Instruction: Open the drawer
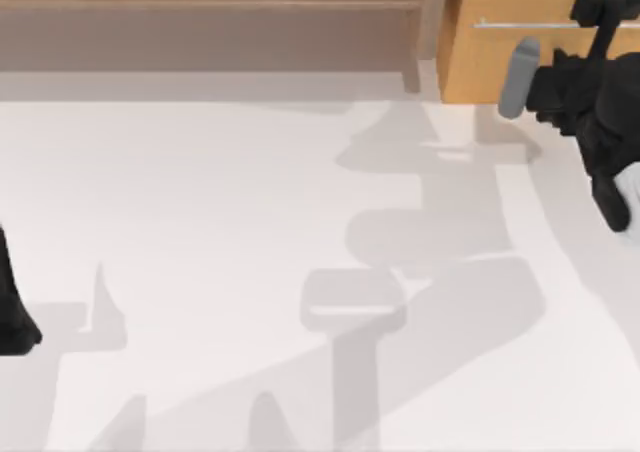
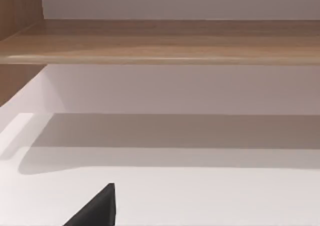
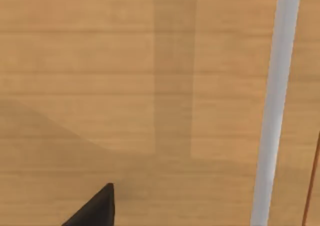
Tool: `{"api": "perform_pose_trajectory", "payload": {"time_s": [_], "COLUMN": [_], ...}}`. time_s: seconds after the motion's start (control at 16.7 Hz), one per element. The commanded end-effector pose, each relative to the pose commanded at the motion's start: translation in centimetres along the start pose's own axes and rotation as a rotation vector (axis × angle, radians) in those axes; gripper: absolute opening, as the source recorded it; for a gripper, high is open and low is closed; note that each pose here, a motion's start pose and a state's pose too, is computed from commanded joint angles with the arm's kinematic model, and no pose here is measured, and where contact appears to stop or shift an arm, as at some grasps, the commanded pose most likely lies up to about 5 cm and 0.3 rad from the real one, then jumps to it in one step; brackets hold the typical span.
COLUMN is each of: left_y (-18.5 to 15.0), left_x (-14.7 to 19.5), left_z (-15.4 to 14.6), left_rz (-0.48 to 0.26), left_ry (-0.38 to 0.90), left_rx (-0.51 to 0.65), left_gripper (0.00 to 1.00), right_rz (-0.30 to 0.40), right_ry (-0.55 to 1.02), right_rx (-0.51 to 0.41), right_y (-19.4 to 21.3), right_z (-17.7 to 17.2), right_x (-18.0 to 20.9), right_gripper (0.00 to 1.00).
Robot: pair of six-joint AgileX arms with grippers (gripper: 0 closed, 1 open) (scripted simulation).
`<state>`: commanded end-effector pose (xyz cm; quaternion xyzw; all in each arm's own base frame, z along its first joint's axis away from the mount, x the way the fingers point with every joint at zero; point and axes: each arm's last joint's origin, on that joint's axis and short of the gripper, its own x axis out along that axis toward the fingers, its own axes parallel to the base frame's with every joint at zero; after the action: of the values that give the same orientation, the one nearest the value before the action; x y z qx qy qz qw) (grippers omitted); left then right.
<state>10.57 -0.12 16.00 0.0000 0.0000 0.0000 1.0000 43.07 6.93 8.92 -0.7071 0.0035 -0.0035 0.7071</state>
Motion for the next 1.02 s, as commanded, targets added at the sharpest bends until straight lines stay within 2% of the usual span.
{"api": "perform_pose_trajectory", "payload": {"time_s": [0.78, 1.02], "left_y": [0.00, 0.00], "left_x": [0.00, 0.00], "left_z": [0.00, 0.00], "left_rz": [0.000, 0.000], "left_ry": [0.000, 0.000], "left_rx": [0.000, 0.000], "left_gripper": [1.00, 1.00], "right_rz": [0.000, 0.000], "right_ry": [0.000, 0.000], "right_rx": [0.000, 0.000], "right_y": [0.00, 0.00], "right_z": [0.00, 0.00], "right_x": [0.00, 0.00], "right_gripper": [0.02, 0.00]}}
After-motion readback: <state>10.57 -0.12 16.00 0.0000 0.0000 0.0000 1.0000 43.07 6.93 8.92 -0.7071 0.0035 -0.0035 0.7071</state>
